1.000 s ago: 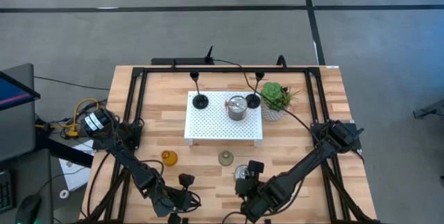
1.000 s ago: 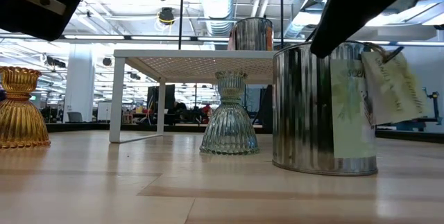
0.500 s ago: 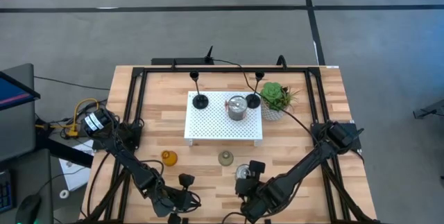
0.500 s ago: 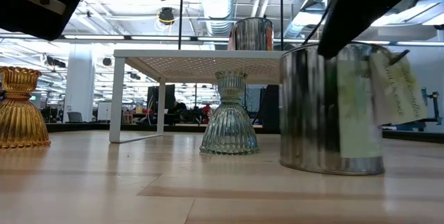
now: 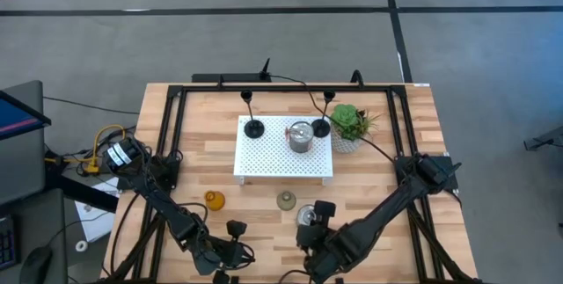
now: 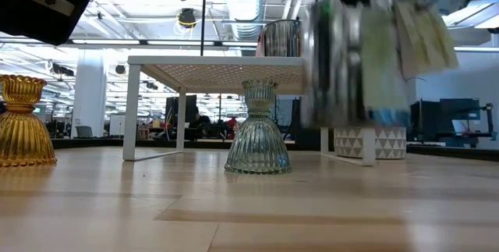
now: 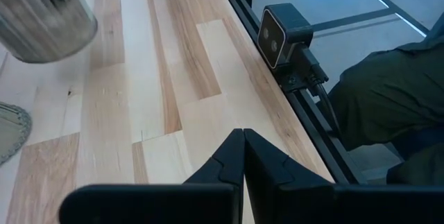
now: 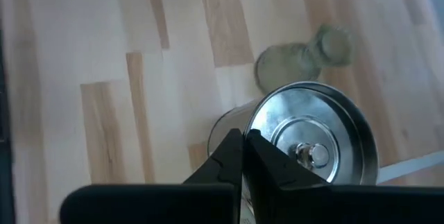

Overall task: Pick & Place candle stick holders
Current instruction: Put the green scented candle on the shelf

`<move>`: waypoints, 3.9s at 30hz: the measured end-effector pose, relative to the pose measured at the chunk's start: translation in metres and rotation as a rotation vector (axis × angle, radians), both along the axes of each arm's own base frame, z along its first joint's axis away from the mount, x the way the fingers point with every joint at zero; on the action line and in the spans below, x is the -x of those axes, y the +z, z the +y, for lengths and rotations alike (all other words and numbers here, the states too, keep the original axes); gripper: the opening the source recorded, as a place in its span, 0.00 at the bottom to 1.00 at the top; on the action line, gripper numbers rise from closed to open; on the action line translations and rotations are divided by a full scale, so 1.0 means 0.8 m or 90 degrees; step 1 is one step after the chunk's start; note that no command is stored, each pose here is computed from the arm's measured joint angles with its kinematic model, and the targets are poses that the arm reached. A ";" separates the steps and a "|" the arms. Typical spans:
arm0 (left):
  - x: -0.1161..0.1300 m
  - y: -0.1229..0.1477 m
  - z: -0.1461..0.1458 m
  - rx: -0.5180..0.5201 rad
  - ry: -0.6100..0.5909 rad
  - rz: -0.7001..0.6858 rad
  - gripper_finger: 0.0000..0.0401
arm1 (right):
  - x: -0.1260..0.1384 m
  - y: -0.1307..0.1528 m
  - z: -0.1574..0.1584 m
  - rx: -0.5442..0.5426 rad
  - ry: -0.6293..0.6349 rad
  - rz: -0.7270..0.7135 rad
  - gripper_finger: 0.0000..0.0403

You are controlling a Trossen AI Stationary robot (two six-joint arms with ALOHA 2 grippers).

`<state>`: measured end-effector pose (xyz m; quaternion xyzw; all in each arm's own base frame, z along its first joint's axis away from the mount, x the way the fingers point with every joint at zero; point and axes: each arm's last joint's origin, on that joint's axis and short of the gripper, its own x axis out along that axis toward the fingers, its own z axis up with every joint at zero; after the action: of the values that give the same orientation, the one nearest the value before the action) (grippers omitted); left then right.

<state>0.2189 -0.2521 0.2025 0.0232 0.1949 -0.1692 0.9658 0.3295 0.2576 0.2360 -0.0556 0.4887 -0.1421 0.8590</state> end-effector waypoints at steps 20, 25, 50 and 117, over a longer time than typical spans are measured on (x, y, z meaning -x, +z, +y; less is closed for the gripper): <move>0.000 0.000 0.000 0.012 0.006 0.005 0.01 | -0.056 0.152 -0.076 0.008 0.133 -0.069 0.00; 0.000 0.000 -0.001 0.015 -0.004 0.008 0.01 | -0.081 0.169 -0.125 0.022 0.151 -0.085 0.00; 0.000 0.000 -0.001 0.029 -0.003 0.015 0.01 | -0.138 0.158 -0.281 -0.027 0.153 -0.067 0.00; 0.002 0.001 -0.003 0.034 -0.006 0.010 0.01 | -0.132 0.150 -0.320 -0.088 0.108 -0.027 0.19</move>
<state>0.2174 -0.2543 0.2032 -0.0033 0.1978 -0.1793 0.9637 0.4353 0.0015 0.3559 -0.0341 0.4725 -0.0360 0.8800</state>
